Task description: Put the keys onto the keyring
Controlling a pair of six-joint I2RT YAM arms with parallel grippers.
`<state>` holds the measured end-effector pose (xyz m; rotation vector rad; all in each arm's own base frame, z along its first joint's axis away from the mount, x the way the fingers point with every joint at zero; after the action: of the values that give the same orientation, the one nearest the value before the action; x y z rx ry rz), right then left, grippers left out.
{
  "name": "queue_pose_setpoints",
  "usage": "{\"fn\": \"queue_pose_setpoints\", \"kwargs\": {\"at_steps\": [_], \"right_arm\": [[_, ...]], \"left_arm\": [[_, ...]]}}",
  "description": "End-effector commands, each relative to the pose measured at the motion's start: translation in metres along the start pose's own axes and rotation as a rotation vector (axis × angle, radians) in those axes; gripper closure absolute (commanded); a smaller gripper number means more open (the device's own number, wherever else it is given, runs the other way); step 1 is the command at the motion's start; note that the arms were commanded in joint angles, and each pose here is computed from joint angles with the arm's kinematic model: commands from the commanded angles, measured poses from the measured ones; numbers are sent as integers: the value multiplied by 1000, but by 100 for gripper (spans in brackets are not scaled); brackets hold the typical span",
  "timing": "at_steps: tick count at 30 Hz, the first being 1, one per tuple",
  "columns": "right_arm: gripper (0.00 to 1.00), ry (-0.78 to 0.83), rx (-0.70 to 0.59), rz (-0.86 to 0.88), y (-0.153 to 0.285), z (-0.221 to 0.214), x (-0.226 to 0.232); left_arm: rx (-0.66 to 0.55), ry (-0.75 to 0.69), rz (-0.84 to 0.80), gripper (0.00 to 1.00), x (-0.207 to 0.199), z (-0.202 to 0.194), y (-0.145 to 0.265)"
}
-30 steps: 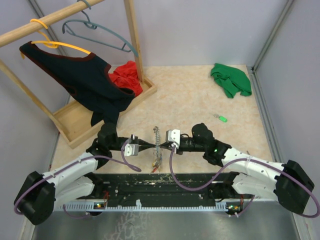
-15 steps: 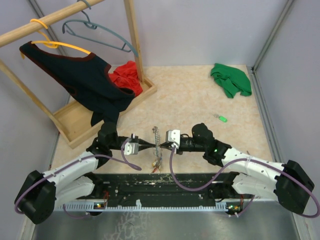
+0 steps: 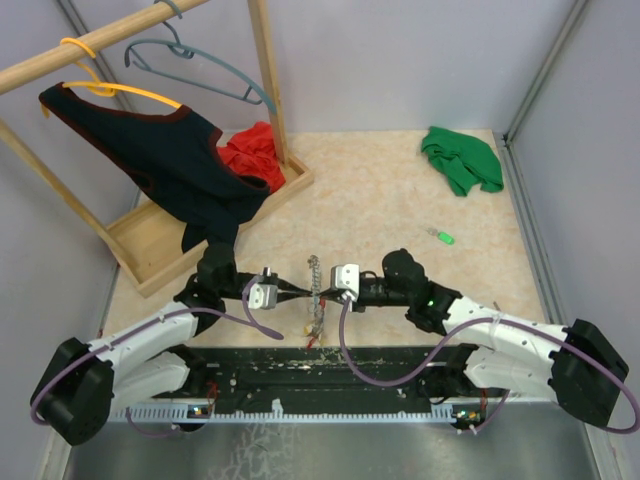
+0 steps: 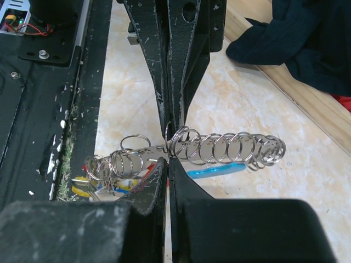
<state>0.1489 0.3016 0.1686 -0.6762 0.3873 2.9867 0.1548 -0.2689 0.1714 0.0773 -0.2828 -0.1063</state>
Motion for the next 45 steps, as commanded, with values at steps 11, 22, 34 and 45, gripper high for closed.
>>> {"fn": "queue_pose_setpoints", "kwargs": {"at_steps": [11,22,34,45], "right_arm": [[100,102,-154,-29,-5,42,-10],[100,96,-216,-34,-3,60,-13],[100,125,-158,-85,5,53,-20],[100,90,-130,-26,1,55,-17]], "left_arm": [[-47,-42,-37,100,2,20,-9],[17,-45,4,100,8,11,-11],[98,9,45,100,18,4,-9],[44,147,41,100,15,11,-16]]}}
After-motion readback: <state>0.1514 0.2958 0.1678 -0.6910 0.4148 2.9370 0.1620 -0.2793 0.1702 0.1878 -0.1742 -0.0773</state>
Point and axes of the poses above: each gripper's point midway between its finger pads, its own y axis back along the fingers, its own x axis along the line the jaws close on, z = x × y, the point moved 1 cm from there along y, back along the fingers, and after that the axes turned 10 degrees about y, right-handed, at the moved point
